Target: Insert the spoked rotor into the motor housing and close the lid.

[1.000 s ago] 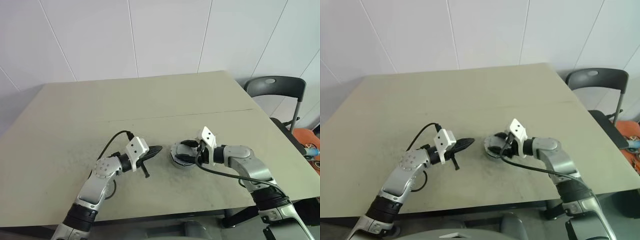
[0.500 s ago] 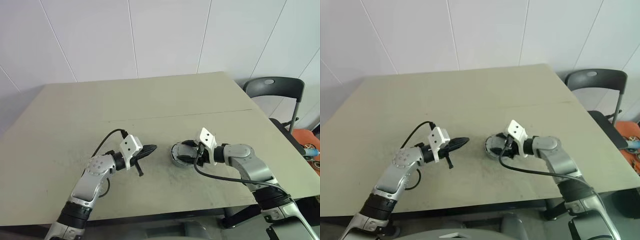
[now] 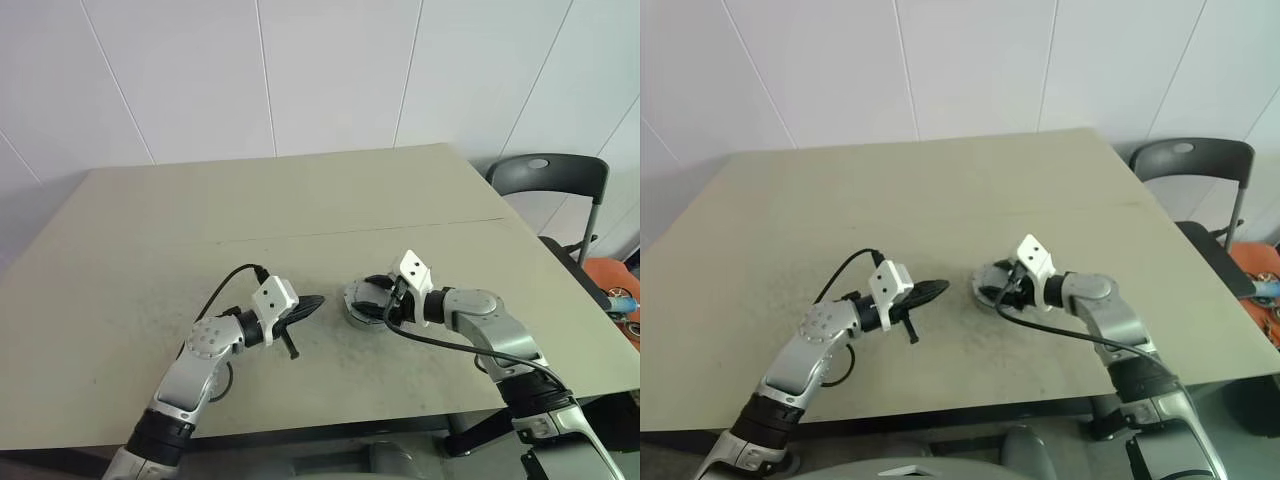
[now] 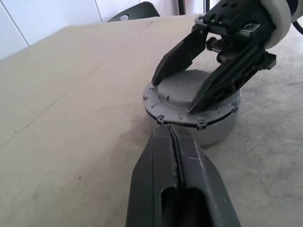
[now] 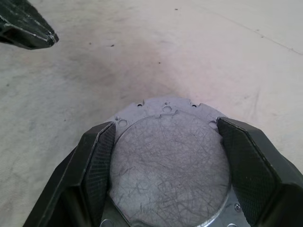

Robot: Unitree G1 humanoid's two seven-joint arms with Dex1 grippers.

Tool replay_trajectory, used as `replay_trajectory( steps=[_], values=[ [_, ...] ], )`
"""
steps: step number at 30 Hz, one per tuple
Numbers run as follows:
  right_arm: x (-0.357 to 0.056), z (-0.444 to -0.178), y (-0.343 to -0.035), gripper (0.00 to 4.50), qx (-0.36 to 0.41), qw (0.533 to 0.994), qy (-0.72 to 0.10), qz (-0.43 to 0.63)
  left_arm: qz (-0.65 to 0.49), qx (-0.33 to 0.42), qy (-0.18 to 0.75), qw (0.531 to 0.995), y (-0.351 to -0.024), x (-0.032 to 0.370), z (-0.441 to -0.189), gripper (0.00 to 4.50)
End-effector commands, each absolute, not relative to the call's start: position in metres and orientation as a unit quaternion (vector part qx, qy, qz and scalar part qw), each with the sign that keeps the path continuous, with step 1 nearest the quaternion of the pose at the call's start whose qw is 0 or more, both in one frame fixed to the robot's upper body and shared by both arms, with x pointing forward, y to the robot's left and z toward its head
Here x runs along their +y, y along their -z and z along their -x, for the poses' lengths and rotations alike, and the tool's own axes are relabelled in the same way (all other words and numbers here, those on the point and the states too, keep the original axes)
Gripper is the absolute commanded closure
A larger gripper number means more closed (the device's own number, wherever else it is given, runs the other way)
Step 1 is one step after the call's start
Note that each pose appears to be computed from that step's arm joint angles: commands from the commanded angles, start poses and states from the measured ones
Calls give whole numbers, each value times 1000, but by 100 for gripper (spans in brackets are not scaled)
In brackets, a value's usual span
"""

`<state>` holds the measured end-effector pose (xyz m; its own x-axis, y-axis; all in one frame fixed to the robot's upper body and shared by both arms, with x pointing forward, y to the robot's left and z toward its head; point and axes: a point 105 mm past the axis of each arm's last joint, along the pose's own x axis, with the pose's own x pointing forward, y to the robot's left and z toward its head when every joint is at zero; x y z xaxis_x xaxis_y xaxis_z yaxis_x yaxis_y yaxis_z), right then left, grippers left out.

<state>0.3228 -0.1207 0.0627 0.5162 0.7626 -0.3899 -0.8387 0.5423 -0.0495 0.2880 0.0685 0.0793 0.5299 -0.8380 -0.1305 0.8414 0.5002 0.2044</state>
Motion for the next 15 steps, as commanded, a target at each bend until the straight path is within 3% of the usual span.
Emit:
replay_trajectory(
  steps=[1, 8, 15],
  values=[
    [-123, -326, -64, 143, 157, 865, -455, 139, -132, -18, 485, 864, -97, 71, -291, 450],
    [-127, -330, -62, 143, 161, 871, -440, 144, -134, -10, 482, 866, -92, 92, -295, 450],
    [-119, -325, -53, 143, 180, 869, -444, 125, -132, -10, 485, 865, -81, 82, -293, 450]
  ],
)
